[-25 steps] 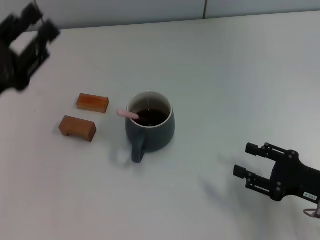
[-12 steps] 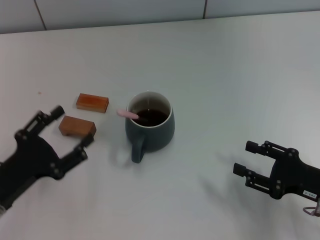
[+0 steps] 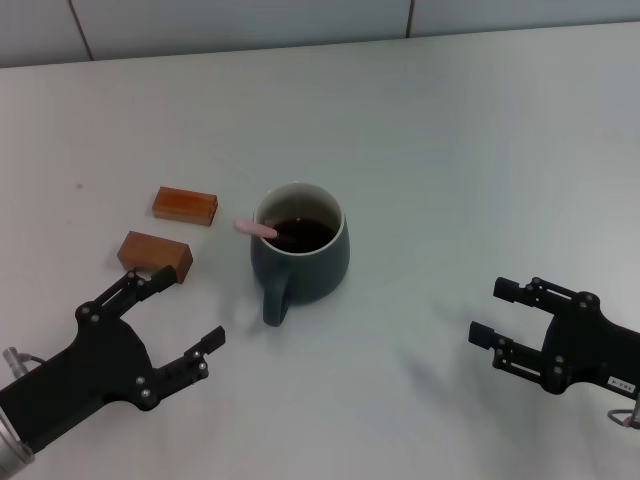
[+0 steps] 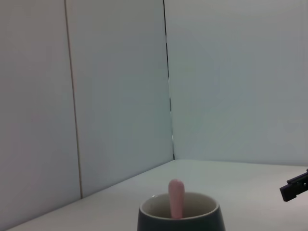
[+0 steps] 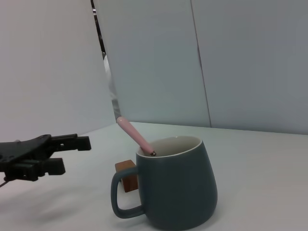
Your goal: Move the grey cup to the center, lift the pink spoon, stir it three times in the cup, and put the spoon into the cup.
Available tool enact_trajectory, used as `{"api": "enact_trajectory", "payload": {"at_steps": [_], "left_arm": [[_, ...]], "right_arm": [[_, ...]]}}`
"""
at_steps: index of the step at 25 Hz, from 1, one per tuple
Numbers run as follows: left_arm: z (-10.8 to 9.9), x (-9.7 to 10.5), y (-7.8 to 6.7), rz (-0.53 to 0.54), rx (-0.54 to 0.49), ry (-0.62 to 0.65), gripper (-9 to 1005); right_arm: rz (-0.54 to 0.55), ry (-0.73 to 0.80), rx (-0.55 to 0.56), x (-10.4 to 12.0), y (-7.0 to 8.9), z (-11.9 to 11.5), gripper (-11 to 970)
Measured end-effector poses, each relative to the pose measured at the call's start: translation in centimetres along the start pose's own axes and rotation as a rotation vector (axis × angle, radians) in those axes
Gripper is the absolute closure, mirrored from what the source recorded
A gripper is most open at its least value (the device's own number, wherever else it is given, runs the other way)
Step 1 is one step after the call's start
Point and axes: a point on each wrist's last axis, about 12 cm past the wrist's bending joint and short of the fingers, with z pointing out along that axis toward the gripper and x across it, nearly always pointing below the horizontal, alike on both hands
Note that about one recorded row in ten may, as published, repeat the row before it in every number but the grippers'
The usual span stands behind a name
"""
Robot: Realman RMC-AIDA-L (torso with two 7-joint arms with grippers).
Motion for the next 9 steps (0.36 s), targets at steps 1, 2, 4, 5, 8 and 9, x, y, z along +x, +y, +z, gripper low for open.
{"api": "enact_trajectory", "payload": {"at_steps": [1, 2, 4, 5, 8, 9], "left_arm": [[0.07, 0.03, 0.06, -0.003, -0.001, 0.004, 167], [0.11, 0.07, 0.11, -0.007, -0.003, 0.007, 167], [0.27, 0.14, 0.31, -0.014, -0.008, 0.017, 167], [0.4, 0.15, 0.44, -0.018, -0.01, 0.021, 167], [0.94, 0.09, 0.77, -0.023, -0.004, 0.026, 167], [0.94, 0.09, 0.77, -0.023, -0.004, 0.026, 167]], "right_arm": [[-0.005, -0.001, -0.001, 0.01, 0.03, 0.03, 275], [-0.011, -0.002, -0.001, 0.02, 0.07, 0.07, 275], [-0.024, -0.006, 0.001, 0.04, 0.12, 0.12, 275], [-0.028, -0.006, 0.002, 0.06, 0.13, 0.14, 275], [-0.03, -0.005, 0.004, 0.08, 0.11, 0.21, 275], [-0.031, -0.005, 0.003, 0.05, 0.08, 0.26, 275]]}}
